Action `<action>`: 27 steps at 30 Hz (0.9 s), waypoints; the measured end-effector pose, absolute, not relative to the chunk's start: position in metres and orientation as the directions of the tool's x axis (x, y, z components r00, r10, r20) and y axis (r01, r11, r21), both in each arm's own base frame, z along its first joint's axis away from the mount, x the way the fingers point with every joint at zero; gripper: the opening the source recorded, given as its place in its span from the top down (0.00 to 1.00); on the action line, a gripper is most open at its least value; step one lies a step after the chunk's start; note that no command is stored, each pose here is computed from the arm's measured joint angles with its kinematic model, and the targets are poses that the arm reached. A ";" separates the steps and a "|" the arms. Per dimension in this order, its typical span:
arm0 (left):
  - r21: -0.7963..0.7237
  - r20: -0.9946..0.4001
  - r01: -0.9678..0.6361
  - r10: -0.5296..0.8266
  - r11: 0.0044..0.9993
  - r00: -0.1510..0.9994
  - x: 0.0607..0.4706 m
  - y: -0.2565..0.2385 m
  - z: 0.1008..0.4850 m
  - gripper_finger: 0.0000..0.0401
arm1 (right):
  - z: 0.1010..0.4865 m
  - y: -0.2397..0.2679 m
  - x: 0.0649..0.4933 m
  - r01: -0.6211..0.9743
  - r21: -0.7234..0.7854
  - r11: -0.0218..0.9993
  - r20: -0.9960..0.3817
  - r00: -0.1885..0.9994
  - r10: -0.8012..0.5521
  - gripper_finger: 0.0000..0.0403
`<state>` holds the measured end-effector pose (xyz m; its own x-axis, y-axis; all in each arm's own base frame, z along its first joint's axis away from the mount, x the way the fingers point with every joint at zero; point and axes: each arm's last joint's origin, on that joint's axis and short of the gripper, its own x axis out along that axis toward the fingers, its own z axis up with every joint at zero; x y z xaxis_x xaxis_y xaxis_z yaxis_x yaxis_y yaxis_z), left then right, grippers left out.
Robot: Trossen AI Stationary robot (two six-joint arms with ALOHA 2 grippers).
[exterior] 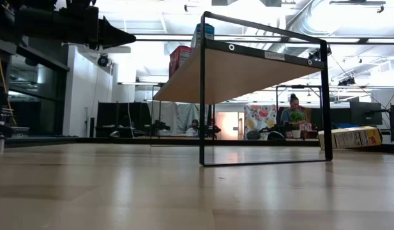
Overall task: Stack cereal on shelf
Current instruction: Put the blue cereal box aligned with the other blue cereal box on the shelf
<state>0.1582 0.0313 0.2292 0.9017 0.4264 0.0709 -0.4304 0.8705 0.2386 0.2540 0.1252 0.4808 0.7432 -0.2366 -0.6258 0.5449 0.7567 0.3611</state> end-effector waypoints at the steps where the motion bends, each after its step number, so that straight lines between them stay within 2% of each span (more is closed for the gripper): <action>1: 0.238 0.071 -0.430 0.426 0.871 0.902 0.158 0.031 0.229 0.92 | 0.481 0.109 0.257 0.592 0.335 0.733 -0.653 0.707 -0.272 0.73; 4: 0.238 0.072 -0.431 0.426 0.871 0.902 0.158 0.031 0.229 0.92 | 0.474 0.064 0.267 0.711 0.293 0.640 -0.731 0.598 -0.329 0.73; 8: 0.238 0.070 -0.430 0.426 0.871 0.902 0.158 0.031 0.229 0.92 | 0.460 0.017 0.283 0.765 0.260 0.589 -0.788 0.521 -0.329 0.73; 10: 0.233 0.068 -0.430 0.426 0.872 0.902 0.158 0.031 0.229 0.92 | 0.448 -0.003 0.288 0.804 0.208 0.557 -0.838 0.441 -0.323 0.73; 18: 0.213 0.068 -0.431 0.427 0.877 0.902 0.158 0.031 0.229 0.92 | 0.394 -0.043 0.303 0.864 0.091 0.496 -0.939 0.240 -0.246 0.73; 23: 0.214 0.068 -0.431 0.427 0.877 0.902 0.158 0.031 0.229 0.92 | 0.374 -0.046 0.311 0.833 0.093 0.545 -0.954 0.231 -0.191 0.73; 27: 0.214 0.068 -0.431 0.427 0.877 0.902 0.158 0.031 0.229 0.92 | 0.371 -0.046 0.318 0.820 0.142 0.554 -0.938 0.291 -0.191 0.73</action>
